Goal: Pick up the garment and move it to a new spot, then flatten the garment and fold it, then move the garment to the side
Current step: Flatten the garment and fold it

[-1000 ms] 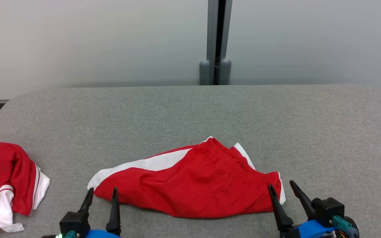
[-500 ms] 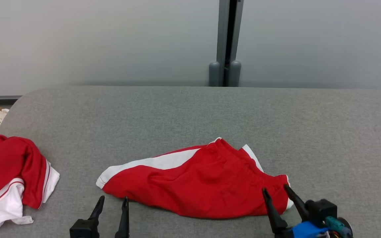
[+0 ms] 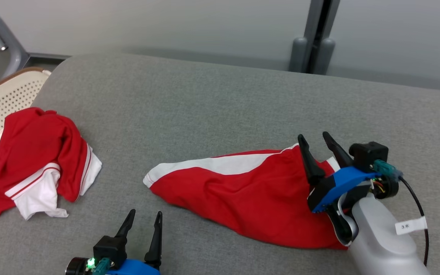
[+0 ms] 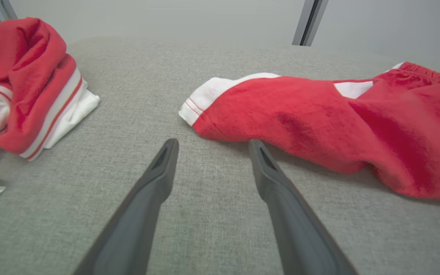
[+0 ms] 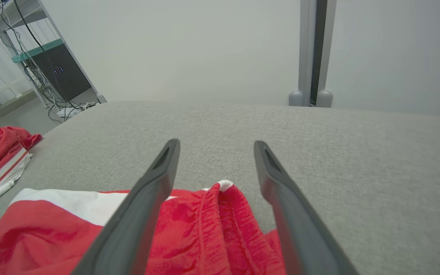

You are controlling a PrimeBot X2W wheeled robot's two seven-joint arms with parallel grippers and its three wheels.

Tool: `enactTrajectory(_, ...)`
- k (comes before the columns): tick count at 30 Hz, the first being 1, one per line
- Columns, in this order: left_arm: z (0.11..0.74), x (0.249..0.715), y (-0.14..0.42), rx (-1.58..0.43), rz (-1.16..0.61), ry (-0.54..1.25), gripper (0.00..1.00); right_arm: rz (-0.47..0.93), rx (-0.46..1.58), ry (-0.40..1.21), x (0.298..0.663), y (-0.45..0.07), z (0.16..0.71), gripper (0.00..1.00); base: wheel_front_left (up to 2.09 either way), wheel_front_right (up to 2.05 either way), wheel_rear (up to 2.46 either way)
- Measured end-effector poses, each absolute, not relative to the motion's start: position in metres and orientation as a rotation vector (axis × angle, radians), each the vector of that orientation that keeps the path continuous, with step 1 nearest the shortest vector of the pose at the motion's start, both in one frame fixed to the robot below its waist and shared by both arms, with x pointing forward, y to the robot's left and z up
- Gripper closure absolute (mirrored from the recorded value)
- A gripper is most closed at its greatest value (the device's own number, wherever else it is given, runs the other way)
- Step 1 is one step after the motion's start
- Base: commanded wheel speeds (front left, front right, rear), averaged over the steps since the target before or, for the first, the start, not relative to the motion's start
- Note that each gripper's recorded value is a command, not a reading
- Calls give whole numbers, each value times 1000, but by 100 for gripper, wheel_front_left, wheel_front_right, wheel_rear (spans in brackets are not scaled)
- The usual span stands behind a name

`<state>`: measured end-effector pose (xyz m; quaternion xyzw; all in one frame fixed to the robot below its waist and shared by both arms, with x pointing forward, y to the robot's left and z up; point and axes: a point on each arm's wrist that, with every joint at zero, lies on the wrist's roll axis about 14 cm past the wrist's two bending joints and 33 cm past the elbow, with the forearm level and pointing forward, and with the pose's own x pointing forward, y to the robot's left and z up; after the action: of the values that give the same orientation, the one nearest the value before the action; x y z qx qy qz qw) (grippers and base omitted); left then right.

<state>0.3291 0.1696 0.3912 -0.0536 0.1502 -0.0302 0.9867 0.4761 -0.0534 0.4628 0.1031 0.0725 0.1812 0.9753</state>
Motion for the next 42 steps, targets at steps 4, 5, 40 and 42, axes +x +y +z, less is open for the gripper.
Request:
enactTrajectory(4,383,327,180,-117,-26,331,0,427,201,237,491,-25,444,0,0,0,0)
enactTrajectory(5,382,326,182,-119,-18,336,0,437,191,273,491,-21,434,0,0,0,0)
enactTrajectory(40,377,311,182,-152,1,353,0,516,198,-149,508,0,558,100,0,0,0)
enactTrajectory(42,379,311,178,-154,-12,348,0,491,205,-114,491,-13,542,100,0,0,0)
